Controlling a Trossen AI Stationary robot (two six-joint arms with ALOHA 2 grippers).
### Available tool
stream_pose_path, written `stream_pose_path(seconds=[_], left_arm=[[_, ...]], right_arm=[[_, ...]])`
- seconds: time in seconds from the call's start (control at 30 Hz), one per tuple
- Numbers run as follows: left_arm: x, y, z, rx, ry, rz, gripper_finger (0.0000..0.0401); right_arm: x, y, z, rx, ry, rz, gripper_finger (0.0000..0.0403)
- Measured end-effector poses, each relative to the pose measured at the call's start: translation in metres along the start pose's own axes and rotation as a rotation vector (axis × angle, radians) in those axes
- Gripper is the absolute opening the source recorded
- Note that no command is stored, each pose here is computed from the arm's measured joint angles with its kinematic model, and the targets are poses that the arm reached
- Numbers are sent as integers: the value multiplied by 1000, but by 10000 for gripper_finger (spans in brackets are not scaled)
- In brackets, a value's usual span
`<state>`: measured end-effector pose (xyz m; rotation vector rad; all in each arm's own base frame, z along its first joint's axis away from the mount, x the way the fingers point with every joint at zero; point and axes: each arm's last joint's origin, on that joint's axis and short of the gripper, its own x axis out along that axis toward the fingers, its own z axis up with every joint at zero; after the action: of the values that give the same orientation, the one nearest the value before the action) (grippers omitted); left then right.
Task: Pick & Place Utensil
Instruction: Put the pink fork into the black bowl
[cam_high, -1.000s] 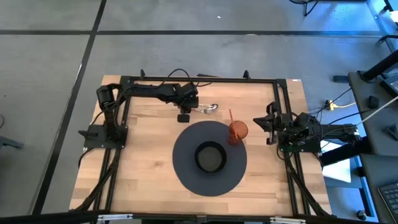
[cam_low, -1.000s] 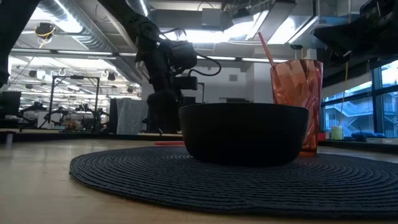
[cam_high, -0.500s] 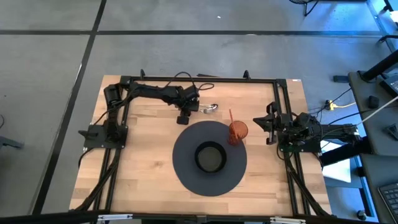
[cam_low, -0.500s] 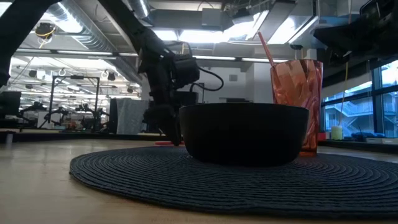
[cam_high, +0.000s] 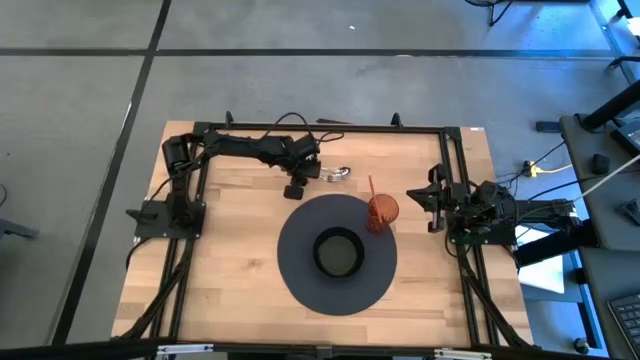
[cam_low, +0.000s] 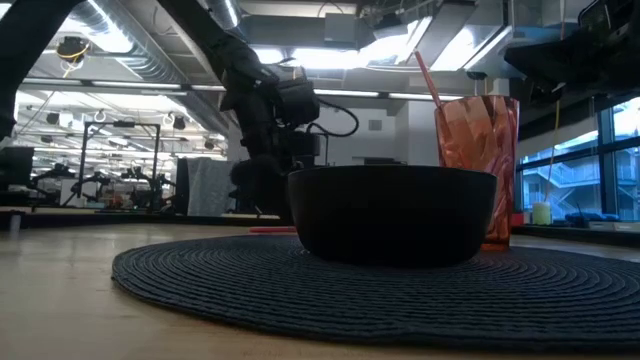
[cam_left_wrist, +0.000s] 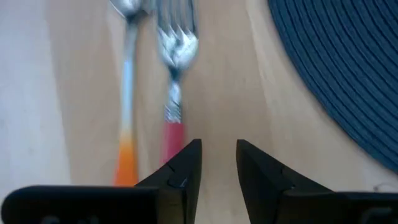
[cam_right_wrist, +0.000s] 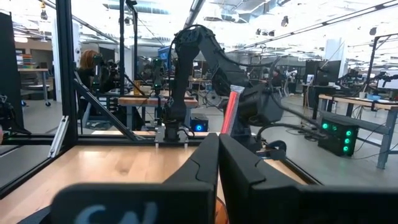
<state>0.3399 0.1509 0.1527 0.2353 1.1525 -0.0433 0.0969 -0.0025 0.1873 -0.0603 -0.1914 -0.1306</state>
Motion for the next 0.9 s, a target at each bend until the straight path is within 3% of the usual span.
stream_pose_path(seconds=[0.2, 0.53, 0.9], left_arm=[[-2, 9, -3, 24, -20, 27, 87], [12, 29, -26, -50, 33, 3, 82], [25, 27, -35, -142, 116, -50, 62]], right_arm=[[0, 0, 0, 3, 1, 0, 14], [0, 0, 0, -15, 5, 0, 14], [0, 0, -1, -9, 6, 1, 14]])
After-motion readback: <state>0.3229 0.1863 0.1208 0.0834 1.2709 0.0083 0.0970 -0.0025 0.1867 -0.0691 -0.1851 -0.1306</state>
